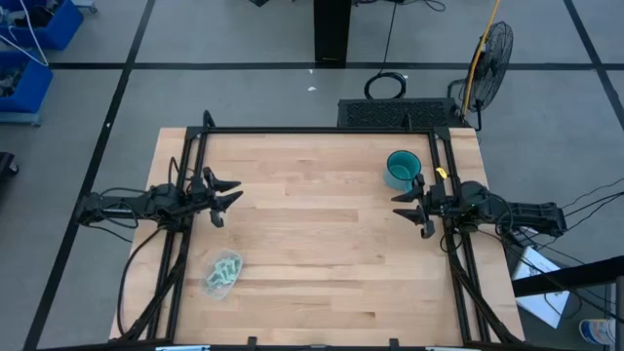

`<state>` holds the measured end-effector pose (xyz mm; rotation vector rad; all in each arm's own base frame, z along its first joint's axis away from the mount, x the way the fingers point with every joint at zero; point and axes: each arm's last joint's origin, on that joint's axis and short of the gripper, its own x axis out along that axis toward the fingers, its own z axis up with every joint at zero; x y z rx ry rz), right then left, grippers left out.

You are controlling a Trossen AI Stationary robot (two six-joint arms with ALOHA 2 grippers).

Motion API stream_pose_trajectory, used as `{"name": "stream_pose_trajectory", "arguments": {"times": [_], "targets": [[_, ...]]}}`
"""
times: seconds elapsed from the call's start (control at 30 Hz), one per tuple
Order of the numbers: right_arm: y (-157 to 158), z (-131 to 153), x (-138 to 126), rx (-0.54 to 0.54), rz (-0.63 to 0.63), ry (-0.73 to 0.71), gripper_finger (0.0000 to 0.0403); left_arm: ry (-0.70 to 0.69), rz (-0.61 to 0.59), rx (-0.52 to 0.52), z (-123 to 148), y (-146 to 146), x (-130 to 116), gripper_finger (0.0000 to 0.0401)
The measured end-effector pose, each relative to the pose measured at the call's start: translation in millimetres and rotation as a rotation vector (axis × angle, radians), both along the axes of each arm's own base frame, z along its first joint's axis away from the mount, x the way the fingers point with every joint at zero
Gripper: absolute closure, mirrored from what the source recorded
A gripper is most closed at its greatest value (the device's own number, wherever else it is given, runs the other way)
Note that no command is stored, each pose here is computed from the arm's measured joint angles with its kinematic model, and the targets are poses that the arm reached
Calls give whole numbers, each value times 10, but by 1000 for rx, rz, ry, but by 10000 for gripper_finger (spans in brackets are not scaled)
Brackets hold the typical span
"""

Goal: Pick and place Stevia / Truvia into bins
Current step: Return to Home Position

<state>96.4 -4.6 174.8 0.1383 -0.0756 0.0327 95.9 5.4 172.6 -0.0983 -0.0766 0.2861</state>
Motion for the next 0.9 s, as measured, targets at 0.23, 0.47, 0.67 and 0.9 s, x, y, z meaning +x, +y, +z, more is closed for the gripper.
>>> {"name": "stream_pose_trajectory", "arguments": {"times": [0.23, 0.47, 0.67, 0.9], "targets": [[0, 6, 0, -8, -1, -7, 248, 2, 0, 0, -2, 0, 0, 251], [0, 6, 0, -8, -1, -7, 248, 2, 1, 0, -2, 0, 0, 251], [0, 5, 0, -8, -1, -7, 248, 3, 1, 0, -3, 0, 0, 251], [0, 5, 0, -8, -1, -7, 248, 3, 1, 0, -3, 0, 0, 251]]}}
